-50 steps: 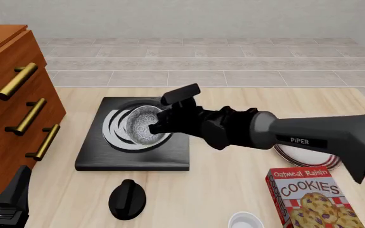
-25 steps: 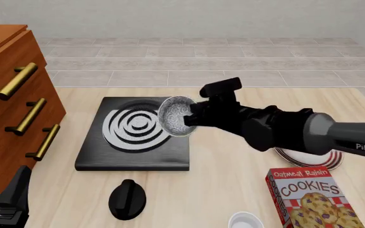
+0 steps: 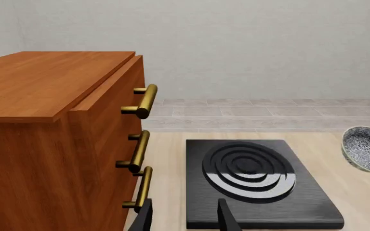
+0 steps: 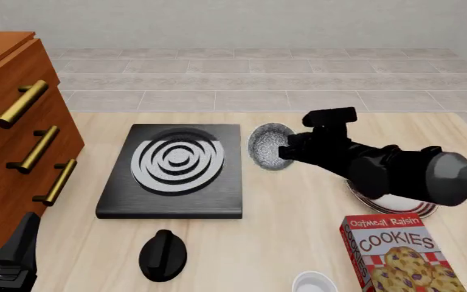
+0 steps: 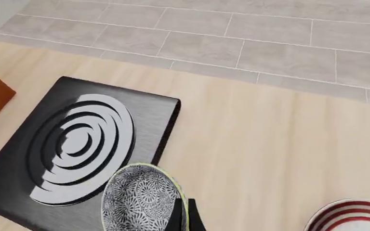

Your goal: Pick the akita bowl on the stove and place it on the plate.

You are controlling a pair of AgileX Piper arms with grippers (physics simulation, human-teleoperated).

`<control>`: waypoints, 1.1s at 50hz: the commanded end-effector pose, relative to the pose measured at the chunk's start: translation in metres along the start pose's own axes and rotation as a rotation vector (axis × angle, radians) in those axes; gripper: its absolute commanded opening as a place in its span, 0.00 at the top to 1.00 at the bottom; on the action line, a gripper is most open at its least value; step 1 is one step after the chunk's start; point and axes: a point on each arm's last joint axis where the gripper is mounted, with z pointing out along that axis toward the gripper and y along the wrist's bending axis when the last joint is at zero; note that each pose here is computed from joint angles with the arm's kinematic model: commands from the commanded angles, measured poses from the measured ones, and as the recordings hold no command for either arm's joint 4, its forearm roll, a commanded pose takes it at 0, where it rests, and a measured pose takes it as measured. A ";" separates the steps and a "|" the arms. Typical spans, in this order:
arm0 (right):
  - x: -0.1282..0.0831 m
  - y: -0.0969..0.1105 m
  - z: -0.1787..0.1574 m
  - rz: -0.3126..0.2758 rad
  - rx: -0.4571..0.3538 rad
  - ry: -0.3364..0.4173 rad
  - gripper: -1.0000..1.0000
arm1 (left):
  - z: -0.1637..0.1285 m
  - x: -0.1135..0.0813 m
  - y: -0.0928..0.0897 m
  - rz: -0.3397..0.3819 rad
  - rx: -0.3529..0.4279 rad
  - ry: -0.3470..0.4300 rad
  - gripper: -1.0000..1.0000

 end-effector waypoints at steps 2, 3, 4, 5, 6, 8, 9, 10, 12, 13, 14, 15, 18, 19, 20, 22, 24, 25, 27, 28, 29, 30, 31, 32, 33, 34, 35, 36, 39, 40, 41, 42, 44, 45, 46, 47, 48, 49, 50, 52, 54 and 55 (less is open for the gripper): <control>0.007 -0.037 -0.007 0.069 0.098 -0.008 1.00 | 0.000 0.000 0.000 0.000 0.000 0.000 0.00; 0.007 -0.041 -0.007 0.072 0.110 -0.005 1.00 | 0.000 0.000 0.000 0.000 0.000 0.000 0.00; 0.009 -0.047 -0.008 0.077 0.126 -0.002 1.00 | 0.000 0.000 0.000 0.001 0.000 0.000 0.00; 0.010 -0.052 -0.009 0.082 0.141 0.000 1.00 | 0.000 0.000 0.000 0.000 0.000 -0.001 0.00; 0.012 -0.055 -0.010 0.087 0.147 0.000 1.00 | 0.000 0.000 0.000 0.001 0.000 -0.001 0.00; 0.015 -0.062 -0.010 0.092 0.167 0.006 1.00 | 0.000 0.000 0.000 0.001 0.000 -0.001 0.00; 0.016 -0.063 -0.010 0.091 0.171 0.008 1.00 | 0.000 0.000 0.000 0.000 0.000 0.000 0.00; 0.019 -0.067 -0.011 0.099 0.180 0.013 1.00 | 0.000 0.000 0.000 0.000 0.000 0.000 0.00; 0.022 -0.074 -0.010 0.108 0.199 0.015 1.00 | 0.000 0.000 0.000 0.000 0.000 0.000 0.00; 0.022 -0.077 -0.009 0.116 0.207 0.015 1.00 | 0.000 0.000 0.000 0.000 0.000 0.001 0.00; 0.023 -0.080 -0.009 0.118 0.215 0.014 1.00 | 0.000 0.000 0.000 0.000 0.000 0.000 0.00; 0.022 -0.084 -0.009 0.126 0.227 0.014 1.00 | 0.000 0.000 0.000 0.000 0.000 0.000 0.00; 0.020 -0.097 -0.010 0.149 0.260 0.010 1.00 | 0.000 0.000 0.000 0.000 0.000 0.000 0.00; 0.019 -0.099 -0.011 0.146 0.265 0.009 1.00 | 0.000 0.000 0.000 0.000 0.000 0.000 0.00; 0.018 -0.104 -0.011 0.155 0.278 0.006 1.00 | 0.000 0.000 0.000 0.000 0.000 -0.001 0.00; 0.017 -0.107 -0.012 0.157 0.286 0.005 1.00 | 0.000 0.000 0.000 0.001 0.000 0.000 0.00; 0.018 -0.115 -0.012 0.165 0.307 0.005 1.00 | 0.000 0.000 0.000 0.000 0.000 -0.001 0.00; 0.019 -0.115 -0.011 0.162 0.307 0.006 1.00 | 0.000 0.000 0.000 0.001 0.000 -0.001 0.00; 0.021 -0.120 -0.010 0.170 0.318 0.008 1.00 | 0.000 0.000 0.000 0.001 0.000 -0.001 0.00; 0.022 -0.122 -0.010 0.174 0.322 0.009 1.00 | 0.000 0.000 0.000 0.000 0.000 0.000 0.00; 0.023 -0.123 -0.010 0.173 0.325 0.013 1.00 | 0.000 0.000 0.000 -0.001 0.000 0.000 0.00; 0.025 -0.124 -0.009 0.178 0.329 0.018 1.00 | 0.000 0.000 0.000 -0.001 0.000 0.000 0.00; 0.025 -0.127 -0.008 0.174 0.334 0.021 1.00 | 0.000 0.000 0.000 0.000 0.000 0.000 0.00; 0.025 -0.131 -0.008 0.168 0.344 0.025 1.00 | 0.000 0.000 0.000 0.000 0.000 0.000 0.00; 0.025 -0.133 -0.007 0.163 0.348 0.028 1.00 | 0.000 0.000 0.000 0.000 0.000 0.000 0.00; 0.026 -0.135 -0.007 0.164 0.352 0.033 1.00 | 0.000 0.000 0.000 0.000 0.000 0.000 0.00; 0.026 -0.137 -0.007 0.159 0.358 0.038 1.00 | 0.000 0.000 0.000 0.000 0.000 0.000 0.00; 0.026 -0.140 -0.006 0.155 0.365 0.042 1.00 | 0.000 0.000 0.000 0.000 0.000 0.000 0.00; 0.025 -0.149 -0.010 0.151 0.387 0.045 1.00 | 0.000 0.000 0.000 0.000 0.000 0.000 0.00; 0.025 -0.151 -0.012 0.156 0.395 0.045 1.00 | 0.000 0.000 0.000 0.000 0.000 -0.001 0.00; 0.025 -0.151 -0.014 0.155 0.398 0.046 1.00 | 0.000 0.000 0.000 0.001 0.000 0.000 0.00; 0.026 -0.153 -0.016 0.156 0.404 0.046 1.00 | 0.000 0.000 0.000 0.000 0.000 0.000 0.00; 0.026 -0.156 -0.019 0.154 0.414 0.046 1.00 | 0.000 0.000 0.000 0.001 0.000 -0.001 0.00; 0.026 -0.157 -0.020 0.156 0.418 0.047 1.00 | 0.000 0.000 0.000 0.000 0.000 0.000 0.00; 0.026 -0.161 -0.022 0.157 0.428 0.047 1.00 | 0.000 0.000 0.000 0.000 0.000 0.000 0.00; 0.026 -0.162 -0.023 0.158 0.432 0.047 1.00 | 0.000 0.000 0.000 0.000 0.000 0.000 0.00; 0.026 -0.164 -0.024 0.159 0.436 0.049 1.00 | 0.000 0.000 0.000 0.000 0.000 0.000 0.00; 0.028 -0.167 -0.024 0.160 0.443 0.050 1.00 | 0.000 0.000 0.000 0.000 0.000 0.001 0.00; 0.029 -0.167 -0.024 0.160 0.445 0.053 1.00 | 0.000 0.000 0.000 0.000 0.000 0.000 0.00; 0.031 -0.171 -0.024 0.161 0.453 0.058 1.00 | 0.000 0.000 0.000 0.000 0.000 0.001 0.00; 0.034 -0.176 -0.024 0.160 0.465 0.064 1.00 | 0.000 0.000 0.000 0.001 0.000 0.000 0.00; 0.034 -0.178 -0.026 0.162 0.471 0.065 1.00 | 0.000 0.000 0.000 0.001 0.000 0.000 0.00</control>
